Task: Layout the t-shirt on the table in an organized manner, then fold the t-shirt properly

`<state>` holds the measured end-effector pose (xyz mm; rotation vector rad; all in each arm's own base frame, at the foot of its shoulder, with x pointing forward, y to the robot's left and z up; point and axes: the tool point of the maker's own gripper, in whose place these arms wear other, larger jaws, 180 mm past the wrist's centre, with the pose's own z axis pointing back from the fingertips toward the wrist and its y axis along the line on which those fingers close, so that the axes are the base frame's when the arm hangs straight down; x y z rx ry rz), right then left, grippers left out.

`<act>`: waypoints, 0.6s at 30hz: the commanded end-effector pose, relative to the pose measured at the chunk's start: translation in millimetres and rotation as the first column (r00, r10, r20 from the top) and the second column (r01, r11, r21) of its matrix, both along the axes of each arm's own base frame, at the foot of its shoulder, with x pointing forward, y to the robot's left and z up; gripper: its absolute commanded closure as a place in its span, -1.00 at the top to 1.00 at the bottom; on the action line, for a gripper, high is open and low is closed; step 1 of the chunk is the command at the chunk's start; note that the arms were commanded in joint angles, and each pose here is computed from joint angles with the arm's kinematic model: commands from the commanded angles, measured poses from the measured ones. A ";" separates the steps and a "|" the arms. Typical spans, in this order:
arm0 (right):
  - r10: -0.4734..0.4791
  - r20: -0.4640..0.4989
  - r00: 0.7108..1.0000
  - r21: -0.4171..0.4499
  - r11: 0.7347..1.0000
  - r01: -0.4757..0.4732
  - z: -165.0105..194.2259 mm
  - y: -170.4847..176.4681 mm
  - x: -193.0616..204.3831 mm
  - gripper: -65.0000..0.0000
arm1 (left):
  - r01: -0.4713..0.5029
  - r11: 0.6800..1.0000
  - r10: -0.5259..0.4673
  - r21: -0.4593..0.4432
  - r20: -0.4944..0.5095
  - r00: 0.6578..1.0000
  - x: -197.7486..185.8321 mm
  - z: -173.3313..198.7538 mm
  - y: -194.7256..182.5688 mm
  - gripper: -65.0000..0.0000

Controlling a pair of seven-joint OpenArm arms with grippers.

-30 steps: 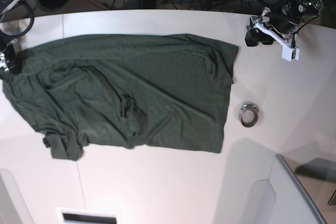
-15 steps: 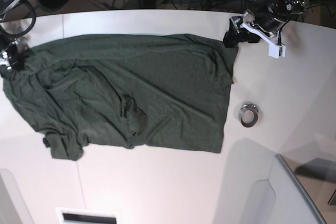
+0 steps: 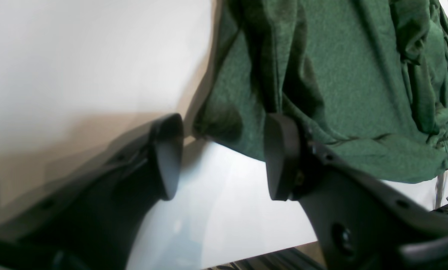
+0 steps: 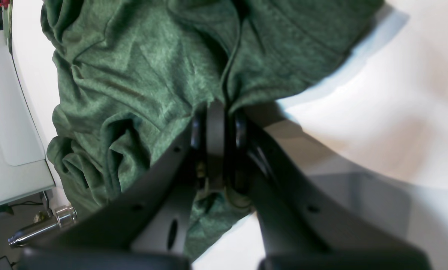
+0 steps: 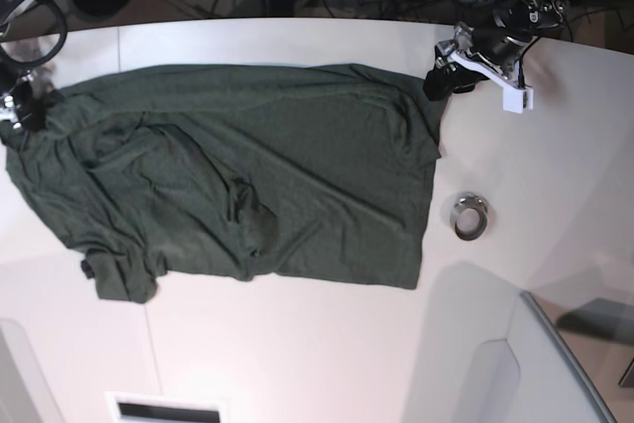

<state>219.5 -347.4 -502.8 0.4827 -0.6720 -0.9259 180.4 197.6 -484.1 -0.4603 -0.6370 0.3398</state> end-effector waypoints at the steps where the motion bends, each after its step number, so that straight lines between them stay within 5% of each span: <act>1: 0.008 -0.022 1.000 -0.024 1.000 -0.008 2.4 -9.6 -3.1 -0.96 | 0.018 1.000 -0.018 0.012 -0.048 0.999 -5.2 -6.9 -0.2 0.01; 14: 0.008 -0.024 1.000 -0.024 1.000 -0.008 2.1 -9.6 -3.9 -0.96 | 0.004 0.999 -0.007 -0.046 -0.071 0.997 -1.1 -19.7 -9.8 -0.02; 18: 0.008 -0.022 1.000 -0.024 1.000 -0.008 2.4 -9.6 -3.1 -0.96 | 0.006 0.999 -0.009 -0.034 -0.073 0.997 -1.5 -19.5 -3.9 -0.38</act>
